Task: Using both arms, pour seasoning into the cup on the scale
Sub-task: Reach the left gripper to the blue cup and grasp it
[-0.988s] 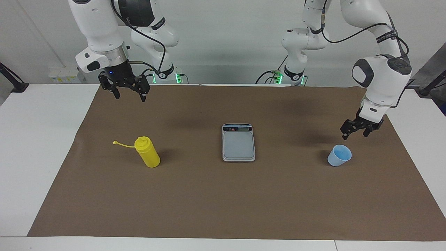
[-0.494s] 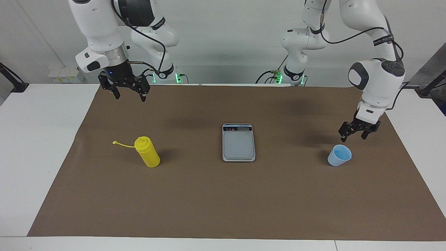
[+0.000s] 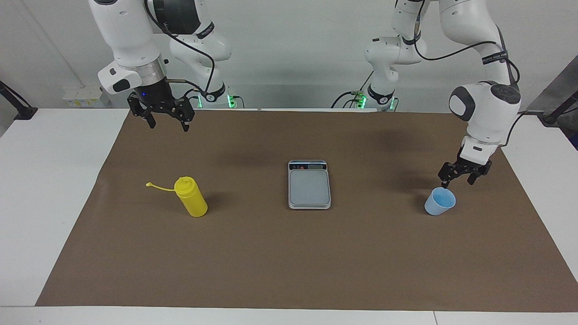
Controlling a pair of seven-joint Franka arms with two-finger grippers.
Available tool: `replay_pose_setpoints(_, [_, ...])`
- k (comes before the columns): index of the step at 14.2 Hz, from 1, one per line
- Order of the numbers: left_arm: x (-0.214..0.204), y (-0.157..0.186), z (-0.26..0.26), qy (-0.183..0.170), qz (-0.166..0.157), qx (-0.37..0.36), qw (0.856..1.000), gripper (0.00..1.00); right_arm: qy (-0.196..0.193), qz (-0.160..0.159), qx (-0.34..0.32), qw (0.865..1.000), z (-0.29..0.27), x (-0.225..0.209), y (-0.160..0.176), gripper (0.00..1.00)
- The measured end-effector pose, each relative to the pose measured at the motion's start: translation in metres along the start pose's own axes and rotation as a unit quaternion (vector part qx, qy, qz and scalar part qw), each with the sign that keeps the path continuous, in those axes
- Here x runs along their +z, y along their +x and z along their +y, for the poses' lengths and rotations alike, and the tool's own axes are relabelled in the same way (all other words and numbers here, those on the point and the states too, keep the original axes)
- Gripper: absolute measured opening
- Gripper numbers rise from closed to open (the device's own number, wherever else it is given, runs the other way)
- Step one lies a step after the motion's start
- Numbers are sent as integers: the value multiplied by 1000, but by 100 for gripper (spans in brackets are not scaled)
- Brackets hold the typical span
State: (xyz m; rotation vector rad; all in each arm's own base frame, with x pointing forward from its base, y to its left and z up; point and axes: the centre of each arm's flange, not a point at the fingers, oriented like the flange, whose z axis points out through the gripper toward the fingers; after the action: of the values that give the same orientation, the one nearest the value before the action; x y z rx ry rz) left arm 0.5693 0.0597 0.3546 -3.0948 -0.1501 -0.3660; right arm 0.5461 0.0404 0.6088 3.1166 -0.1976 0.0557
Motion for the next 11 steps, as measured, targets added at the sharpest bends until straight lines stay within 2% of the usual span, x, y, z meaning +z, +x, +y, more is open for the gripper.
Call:
replay_pose_setpoints(6, [5, 0, 1, 1, -1, -4, 1000, 96, 0, 0, 0, 1000, 0, 0, 0, 100])
replay_pose_setpoints(11, [6, -1, 5, -1, -2, -42, 999, 94, 0, 0, 0, 1000, 0, 0, 0, 100])
